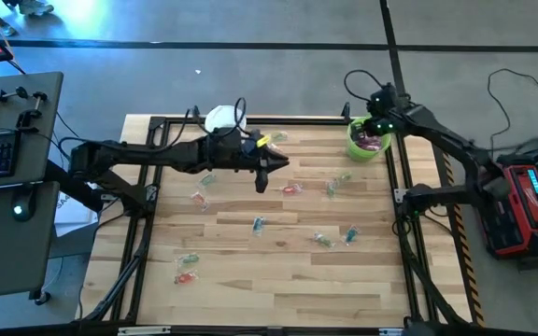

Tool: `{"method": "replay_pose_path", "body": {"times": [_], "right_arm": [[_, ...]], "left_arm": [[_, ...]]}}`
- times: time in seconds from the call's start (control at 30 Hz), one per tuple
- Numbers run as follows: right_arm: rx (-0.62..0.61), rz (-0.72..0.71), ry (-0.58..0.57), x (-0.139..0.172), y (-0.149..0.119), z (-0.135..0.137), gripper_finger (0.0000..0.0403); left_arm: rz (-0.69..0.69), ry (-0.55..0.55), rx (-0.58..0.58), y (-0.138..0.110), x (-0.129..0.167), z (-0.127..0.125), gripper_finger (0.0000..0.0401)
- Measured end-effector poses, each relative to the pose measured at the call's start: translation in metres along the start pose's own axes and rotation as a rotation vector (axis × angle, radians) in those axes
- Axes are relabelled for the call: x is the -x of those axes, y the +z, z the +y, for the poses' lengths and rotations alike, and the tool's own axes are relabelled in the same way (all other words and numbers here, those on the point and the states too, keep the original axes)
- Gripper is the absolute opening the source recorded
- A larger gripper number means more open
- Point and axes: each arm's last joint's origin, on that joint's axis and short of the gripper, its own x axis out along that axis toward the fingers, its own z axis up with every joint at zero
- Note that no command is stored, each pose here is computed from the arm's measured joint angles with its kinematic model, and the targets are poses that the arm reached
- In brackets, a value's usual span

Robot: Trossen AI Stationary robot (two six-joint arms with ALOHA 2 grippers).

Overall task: Sort candy by brand, put in halloween buckets
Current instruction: Put the green gummy into the white bucket

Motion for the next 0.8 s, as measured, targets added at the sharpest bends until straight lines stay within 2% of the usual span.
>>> {"method": "replay_pose_path", "body": {"times": [0.13, 0.33, 0.53, 0.63, 0.8], "right_arm": [[0.015, -0.112, 0.065, 0.032, -0.005, 0.011, 0.0000], [0.051, -0.204, 0.175, 0.065, -0.023, 0.034, 0.0000], [0.087, -0.244, 0.266, 0.081, -0.039, 0.064, 0.0000], [0.080, -0.273, 0.367, 0.087, -0.043, 0.082, 0.0000], [0.201, -0.408, 0.491, 0.101, -0.050, 0.114, 0.0000]], "left_arm": [[0.006, -0.002, 0.013, -0.010, 0.008, 0.002, 0.0023], [0.074, 0.000, -0.018, -0.015, 0.030, 0.000, 0.0004], [0.215, 0.026, 0.010, -0.037, 0.056, 0.003, 0.0001], [0.269, 0.043, 0.030, -0.048, 0.068, 0.005, 0.0001], [0.296, 0.073, 0.052, -0.060, 0.085, 0.008, 0.0000]]}}
